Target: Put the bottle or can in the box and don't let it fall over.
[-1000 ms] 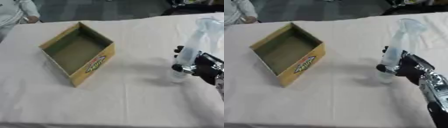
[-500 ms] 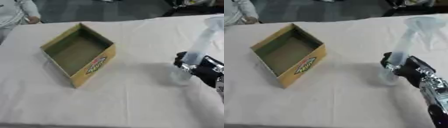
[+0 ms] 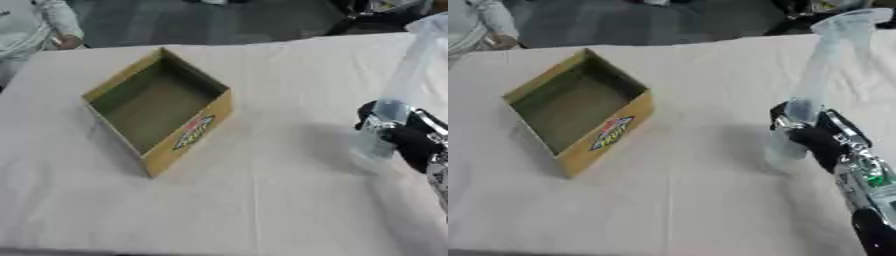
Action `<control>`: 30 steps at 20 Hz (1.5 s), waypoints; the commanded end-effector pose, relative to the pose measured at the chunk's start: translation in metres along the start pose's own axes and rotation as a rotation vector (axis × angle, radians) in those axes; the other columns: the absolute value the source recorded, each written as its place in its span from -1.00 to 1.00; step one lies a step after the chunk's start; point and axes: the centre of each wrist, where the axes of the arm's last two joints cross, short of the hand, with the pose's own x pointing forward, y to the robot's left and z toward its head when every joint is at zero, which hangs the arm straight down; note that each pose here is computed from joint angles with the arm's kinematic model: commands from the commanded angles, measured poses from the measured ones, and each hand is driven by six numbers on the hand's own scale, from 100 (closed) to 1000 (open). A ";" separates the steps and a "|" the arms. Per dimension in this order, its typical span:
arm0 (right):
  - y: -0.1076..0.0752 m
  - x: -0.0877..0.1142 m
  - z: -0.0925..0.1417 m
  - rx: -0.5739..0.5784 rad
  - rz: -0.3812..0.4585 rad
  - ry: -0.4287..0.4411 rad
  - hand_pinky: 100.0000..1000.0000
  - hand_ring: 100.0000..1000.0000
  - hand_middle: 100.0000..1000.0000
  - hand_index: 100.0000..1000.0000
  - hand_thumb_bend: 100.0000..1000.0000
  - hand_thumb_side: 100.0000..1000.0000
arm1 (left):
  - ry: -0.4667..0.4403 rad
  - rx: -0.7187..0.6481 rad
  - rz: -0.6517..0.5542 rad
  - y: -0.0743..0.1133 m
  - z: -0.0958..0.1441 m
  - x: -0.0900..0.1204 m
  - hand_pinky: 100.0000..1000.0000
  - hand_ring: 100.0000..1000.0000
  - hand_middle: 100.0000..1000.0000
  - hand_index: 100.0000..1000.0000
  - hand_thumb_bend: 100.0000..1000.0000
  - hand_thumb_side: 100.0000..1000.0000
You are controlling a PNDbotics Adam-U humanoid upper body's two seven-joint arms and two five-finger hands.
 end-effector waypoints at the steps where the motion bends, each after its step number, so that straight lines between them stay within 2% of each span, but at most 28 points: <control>1: 0.002 0.020 -0.003 0.016 0.013 -0.067 0.50 -0.61 -0.98 -0.86 -1.00 -1.00 | -0.033 0.007 0.003 0.003 -0.006 0.008 0.64 0.44 0.26 0.60 -0.21 0.33; 5: 0.010 0.042 -0.008 0.052 0.017 -0.137 0.48 -0.64 -1.00 -0.91 -1.00 -1.00 | -0.035 0.007 0.001 0.003 -0.006 0.008 0.64 0.44 0.26 0.60 -0.21 0.33; 7: 0.018 0.059 -0.014 0.082 0.020 -0.187 0.48 -0.64 -1.00 -0.91 -1.00 -1.00 | -0.039 0.007 0.000 0.004 -0.007 0.009 0.64 0.44 0.26 0.60 -0.21 0.33; 13: 0.063 0.112 -0.035 0.238 0.051 -0.325 0.48 -0.62 -1.00 -0.90 -1.00 -1.00 | -0.042 -0.005 -0.006 0.003 -0.007 0.010 0.64 0.43 0.26 0.60 -0.20 0.33; 17: 0.098 0.128 -0.053 0.294 0.060 -0.387 0.49 -0.59 -1.00 -0.89 -1.00 -1.00 | -0.041 -0.032 0.005 -0.003 -0.006 0.012 0.64 0.43 0.26 0.60 -0.20 0.33; 24: 0.153 0.152 -0.087 0.302 0.061 -0.527 0.46 -0.55 -0.98 -0.86 -1.00 -1.00 | -0.052 -0.075 0.061 -0.020 -0.006 0.021 0.65 0.43 0.25 0.60 -0.19 0.33; 27: 0.171 0.162 -0.102 0.284 0.094 -0.528 0.45 -0.55 -0.97 -0.85 -1.00 -1.00 | -0.064 -0.072 0.079 -0.023 -0.008 0.026 0.65 0.43 0.25 0.60 -0.19 0.32; 30: 0.182 0.169 -0.116 0.235 0.125 -0.509 0.44 -0.54 -0.96 -0.85 -1.00 -1.00 | -0.074 -0.068 0.093 -0.025 -0.010 0.030 0.65 0.43 0.25 0.60 -0.19 0.32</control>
